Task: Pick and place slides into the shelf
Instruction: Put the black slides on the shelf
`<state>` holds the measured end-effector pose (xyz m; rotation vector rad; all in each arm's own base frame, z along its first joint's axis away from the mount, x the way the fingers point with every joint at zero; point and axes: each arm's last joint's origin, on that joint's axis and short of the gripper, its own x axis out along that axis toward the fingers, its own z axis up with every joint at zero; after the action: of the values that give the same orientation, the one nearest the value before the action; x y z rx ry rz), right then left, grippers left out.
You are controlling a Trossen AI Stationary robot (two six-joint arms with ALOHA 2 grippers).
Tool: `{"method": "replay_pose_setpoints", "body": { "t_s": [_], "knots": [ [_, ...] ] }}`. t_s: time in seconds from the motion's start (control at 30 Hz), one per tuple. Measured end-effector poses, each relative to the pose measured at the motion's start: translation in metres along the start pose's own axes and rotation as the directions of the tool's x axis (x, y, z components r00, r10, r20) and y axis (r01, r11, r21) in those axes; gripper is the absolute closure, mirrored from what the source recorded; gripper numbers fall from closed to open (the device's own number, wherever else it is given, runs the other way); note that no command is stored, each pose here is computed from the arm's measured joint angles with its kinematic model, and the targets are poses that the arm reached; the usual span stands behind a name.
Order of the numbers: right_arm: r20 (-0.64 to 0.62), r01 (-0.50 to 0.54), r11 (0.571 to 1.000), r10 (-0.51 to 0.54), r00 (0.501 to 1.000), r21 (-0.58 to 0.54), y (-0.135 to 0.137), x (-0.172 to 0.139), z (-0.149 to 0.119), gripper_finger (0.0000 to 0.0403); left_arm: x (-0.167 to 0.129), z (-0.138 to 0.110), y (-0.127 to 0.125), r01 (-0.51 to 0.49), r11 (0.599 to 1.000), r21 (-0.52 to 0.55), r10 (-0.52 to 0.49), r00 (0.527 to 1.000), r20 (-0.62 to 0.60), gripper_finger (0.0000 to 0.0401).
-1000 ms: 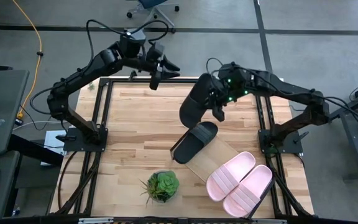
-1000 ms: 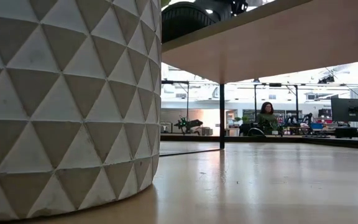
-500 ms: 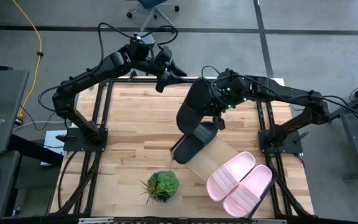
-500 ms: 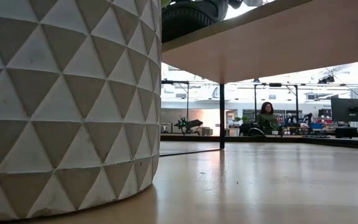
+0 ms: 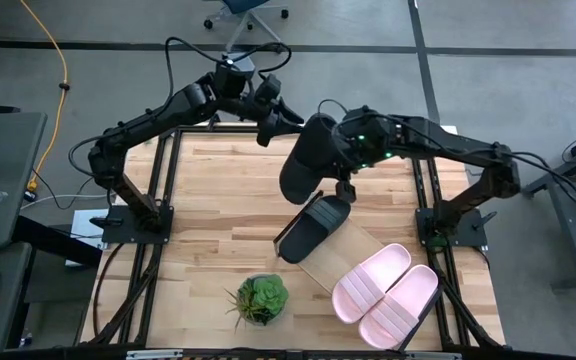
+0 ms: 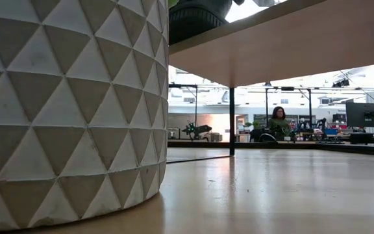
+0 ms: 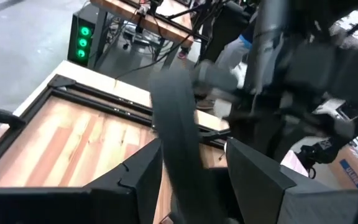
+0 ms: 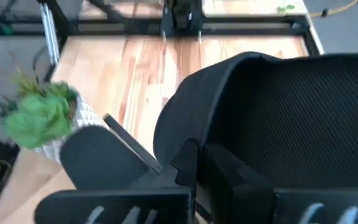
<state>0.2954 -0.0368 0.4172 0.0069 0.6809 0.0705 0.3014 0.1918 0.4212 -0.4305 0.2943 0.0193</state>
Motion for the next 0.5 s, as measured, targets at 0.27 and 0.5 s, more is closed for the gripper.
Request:
{"method": "replay_pose_setpoints", "body": {
  "t_s": [0.27,0.5],
  "knots": [
    [-0.055,-0.027,0.999,0.026,0.998,-0.026,-0.002,0.019,0.007,0.0403,0.006,-0.003,0.005,0.007,1.0,-0.022,-0.007,1.0,-0.016,0.0235],
    [-0.054,-0.023,0.999,0.021,0.998,-0.036,-0.002,0.017,0.008,0.0403,0.01,-0.007,0.009,0.017,0.999,-0.047,-0.019,0.998,-0.052,0.0235]
  ]
}}
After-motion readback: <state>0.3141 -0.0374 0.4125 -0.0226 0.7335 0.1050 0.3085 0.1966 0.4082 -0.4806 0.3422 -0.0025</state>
